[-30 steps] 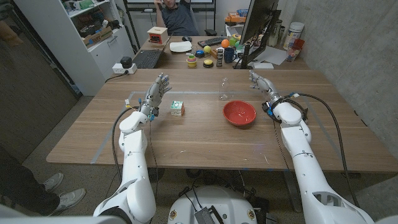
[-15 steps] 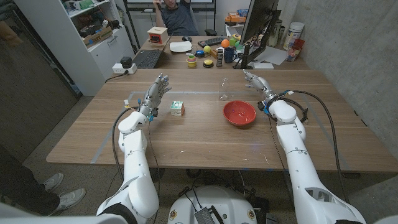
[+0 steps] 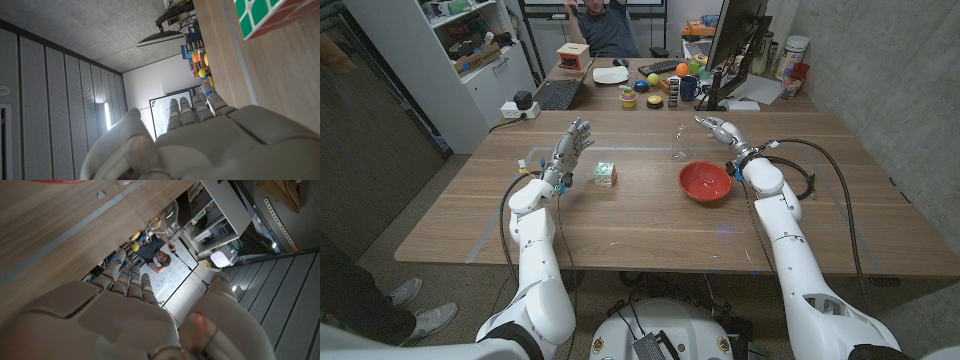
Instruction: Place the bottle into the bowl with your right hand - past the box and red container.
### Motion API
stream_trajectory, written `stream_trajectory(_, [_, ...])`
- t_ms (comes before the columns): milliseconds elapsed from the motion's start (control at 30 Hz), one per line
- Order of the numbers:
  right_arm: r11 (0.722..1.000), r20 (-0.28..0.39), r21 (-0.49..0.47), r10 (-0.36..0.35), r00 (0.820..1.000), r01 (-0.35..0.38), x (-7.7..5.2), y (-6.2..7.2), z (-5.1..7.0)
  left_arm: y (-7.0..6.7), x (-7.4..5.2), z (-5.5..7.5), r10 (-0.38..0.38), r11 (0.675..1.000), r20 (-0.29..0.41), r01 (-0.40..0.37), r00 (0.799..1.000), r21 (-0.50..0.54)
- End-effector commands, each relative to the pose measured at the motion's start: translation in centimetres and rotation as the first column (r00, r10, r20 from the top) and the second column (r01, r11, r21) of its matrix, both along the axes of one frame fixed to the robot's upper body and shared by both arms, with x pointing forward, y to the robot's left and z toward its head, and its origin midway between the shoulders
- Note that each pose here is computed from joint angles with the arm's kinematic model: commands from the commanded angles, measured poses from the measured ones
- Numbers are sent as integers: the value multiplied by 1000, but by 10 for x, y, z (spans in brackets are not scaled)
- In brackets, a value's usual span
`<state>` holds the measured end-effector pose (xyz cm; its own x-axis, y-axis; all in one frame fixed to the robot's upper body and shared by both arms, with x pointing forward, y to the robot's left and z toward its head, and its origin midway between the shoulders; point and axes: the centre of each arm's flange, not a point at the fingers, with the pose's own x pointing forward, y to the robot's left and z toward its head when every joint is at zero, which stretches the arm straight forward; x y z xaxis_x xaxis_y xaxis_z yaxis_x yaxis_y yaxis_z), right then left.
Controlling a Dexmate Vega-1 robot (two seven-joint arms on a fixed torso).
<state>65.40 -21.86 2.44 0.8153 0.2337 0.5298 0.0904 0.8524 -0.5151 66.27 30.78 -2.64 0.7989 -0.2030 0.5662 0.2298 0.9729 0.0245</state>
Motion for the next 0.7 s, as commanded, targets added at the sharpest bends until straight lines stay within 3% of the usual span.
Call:
stream_trajectory(33, [996,-10,-90,-23,1000,22,4,16,9,3,2,1,-8,1000,6,8,1000,-3])
stream_trajectory(133, [986,-26,-162,-39,999,34,5,21,12,5,3,2,-6,1000,7,6,1000,-5])
stream_trajectory(333, [976,-45,-213,-57,997,46,7,29,14,6,5,2,-14,1000,9,14,1000,-7])
stream_trajectory(500, [968,-28,-241,-81,996,72,7,34,16,6,6,2,-17,1000,9,17,1000,-7])
stream_trajectory(567, [958,9,-261,-118,993,117,6,37,16,7,7,2,-19,1000,10,19,1000,-7])
stream_trajectory(700, [956,-1,-266,-129,992,124,7,40,15,8,7,2,-22,1000,12,23,1000,-8])
